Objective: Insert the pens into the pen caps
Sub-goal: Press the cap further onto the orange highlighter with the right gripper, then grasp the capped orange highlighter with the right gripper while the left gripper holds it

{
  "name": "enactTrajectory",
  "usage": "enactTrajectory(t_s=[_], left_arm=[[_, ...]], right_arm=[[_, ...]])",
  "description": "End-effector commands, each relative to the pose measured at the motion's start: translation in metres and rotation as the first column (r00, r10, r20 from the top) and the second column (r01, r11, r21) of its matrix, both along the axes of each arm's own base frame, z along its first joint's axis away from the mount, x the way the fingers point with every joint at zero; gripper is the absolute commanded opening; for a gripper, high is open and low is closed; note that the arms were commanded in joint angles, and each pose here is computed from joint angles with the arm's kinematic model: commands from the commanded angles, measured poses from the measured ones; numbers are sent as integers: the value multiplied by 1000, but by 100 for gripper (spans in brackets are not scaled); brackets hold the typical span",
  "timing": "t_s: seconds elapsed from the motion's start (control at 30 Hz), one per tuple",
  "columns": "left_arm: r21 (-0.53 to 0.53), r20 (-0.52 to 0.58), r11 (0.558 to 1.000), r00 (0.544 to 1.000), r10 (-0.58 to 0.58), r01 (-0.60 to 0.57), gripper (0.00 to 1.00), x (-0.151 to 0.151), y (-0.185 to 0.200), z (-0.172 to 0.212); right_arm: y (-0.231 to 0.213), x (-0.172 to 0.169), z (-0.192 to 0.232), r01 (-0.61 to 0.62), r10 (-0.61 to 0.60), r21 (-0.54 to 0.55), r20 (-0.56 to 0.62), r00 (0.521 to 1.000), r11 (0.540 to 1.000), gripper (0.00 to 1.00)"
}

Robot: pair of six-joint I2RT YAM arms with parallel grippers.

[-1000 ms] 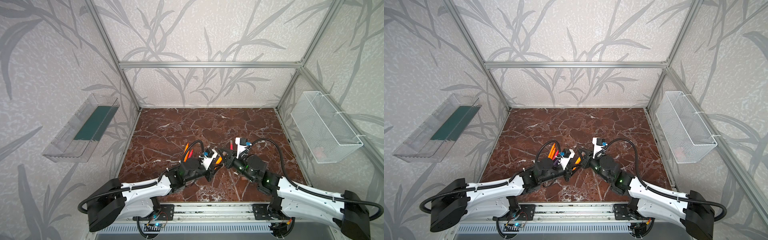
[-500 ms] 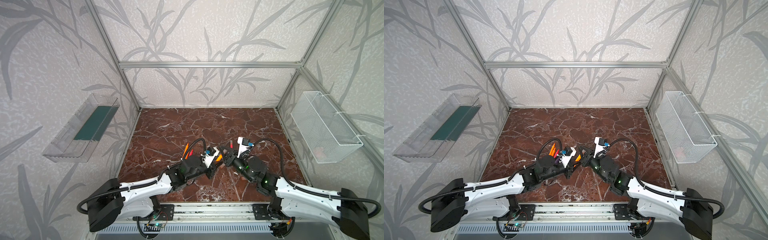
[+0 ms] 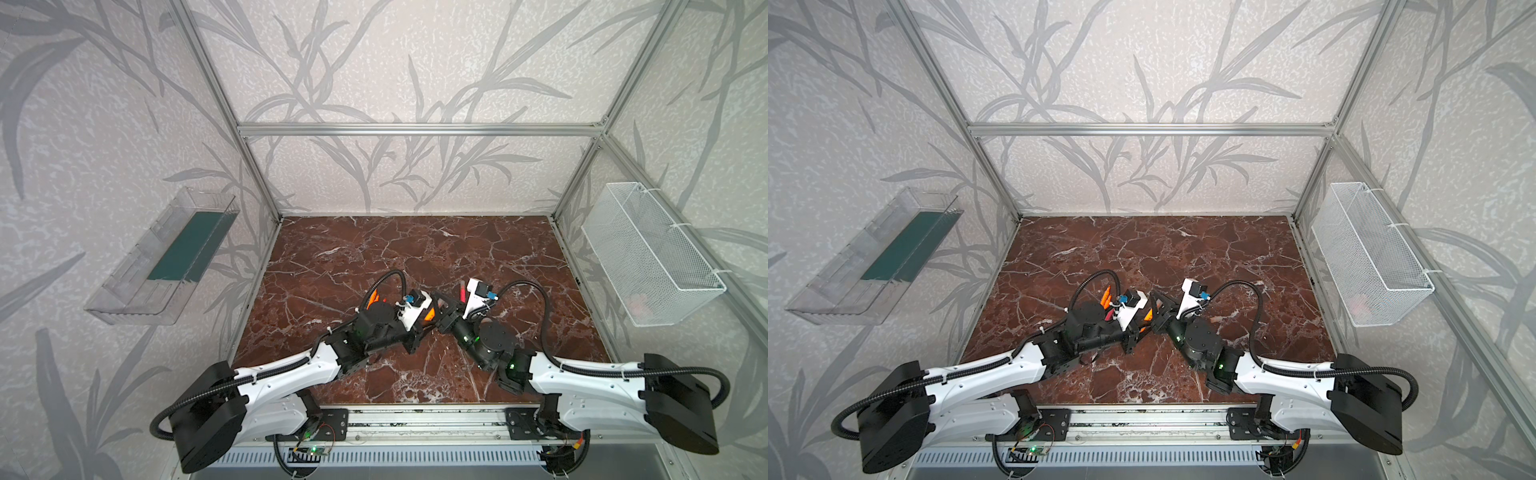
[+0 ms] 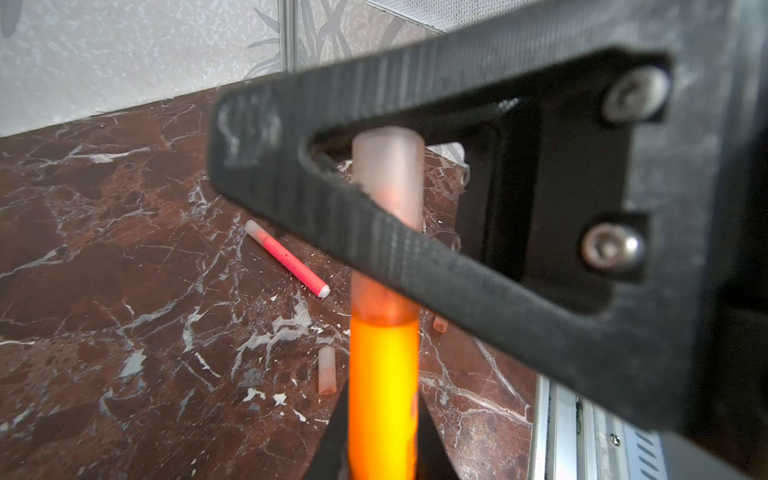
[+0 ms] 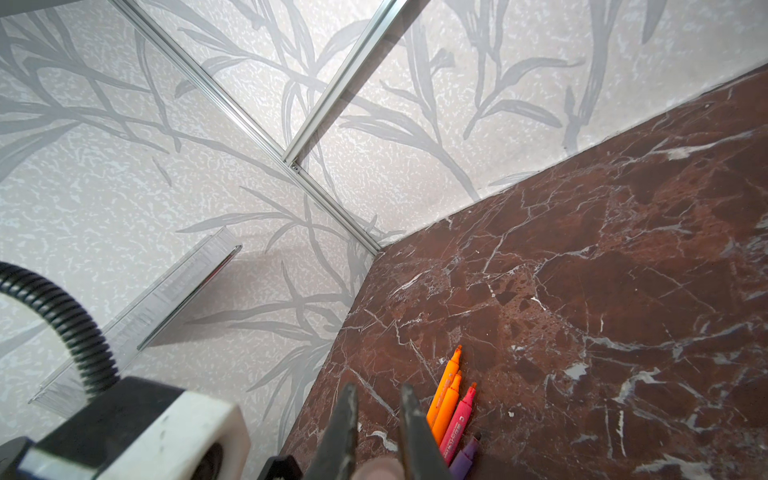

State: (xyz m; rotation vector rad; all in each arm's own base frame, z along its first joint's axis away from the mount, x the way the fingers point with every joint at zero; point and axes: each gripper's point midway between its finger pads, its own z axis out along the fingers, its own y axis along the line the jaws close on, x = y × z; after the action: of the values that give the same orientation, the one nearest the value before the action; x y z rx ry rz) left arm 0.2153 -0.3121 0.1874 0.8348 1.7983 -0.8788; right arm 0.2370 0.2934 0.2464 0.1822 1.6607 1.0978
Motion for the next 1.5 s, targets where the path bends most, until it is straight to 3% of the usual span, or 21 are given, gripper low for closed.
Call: enactTrajectory(t_s=[0.0,0.1,0.2,0.43,0.7,0.93,1.2,1.47], left_arm=[[-278,205,893,887,414,-353,0,75,42,115],[-268,224,886,870,440,-379,0,78,48,111],[-264,220,900,886,407,-348,0,71,45,107],[-225,167,969,976,140,-100,0,25,17,76],[-218,89,976,995,38,-17,0,-6,-1,42],[-227,96,974,995,21,1,0,-14,-3,47],[-226,99,973,995,-28,50,0,-23,-8,43],[-213,111,968,988,-108,130,0,-38,-13,40]], right_arm=[[66,-83,-54,-433,411,-107,-181,894,895,0],[69,-82,-53,-431,407,-117,-181,895,895,0],[62,-77,-50,-394,376,-127,-147,915,910,0],[30,-65,-32,-277,266,-199,-77,961,940,1],[22,-68,-19,-277,276,-207,-34,961,938,22],[29,-68,-19,-286,286,-215,-31,958,934,27],[27,-64,-12,-268,271,-211,-12,962,940,28],[19,-54,-24,-231,227,-218,-43,973,948,16]])
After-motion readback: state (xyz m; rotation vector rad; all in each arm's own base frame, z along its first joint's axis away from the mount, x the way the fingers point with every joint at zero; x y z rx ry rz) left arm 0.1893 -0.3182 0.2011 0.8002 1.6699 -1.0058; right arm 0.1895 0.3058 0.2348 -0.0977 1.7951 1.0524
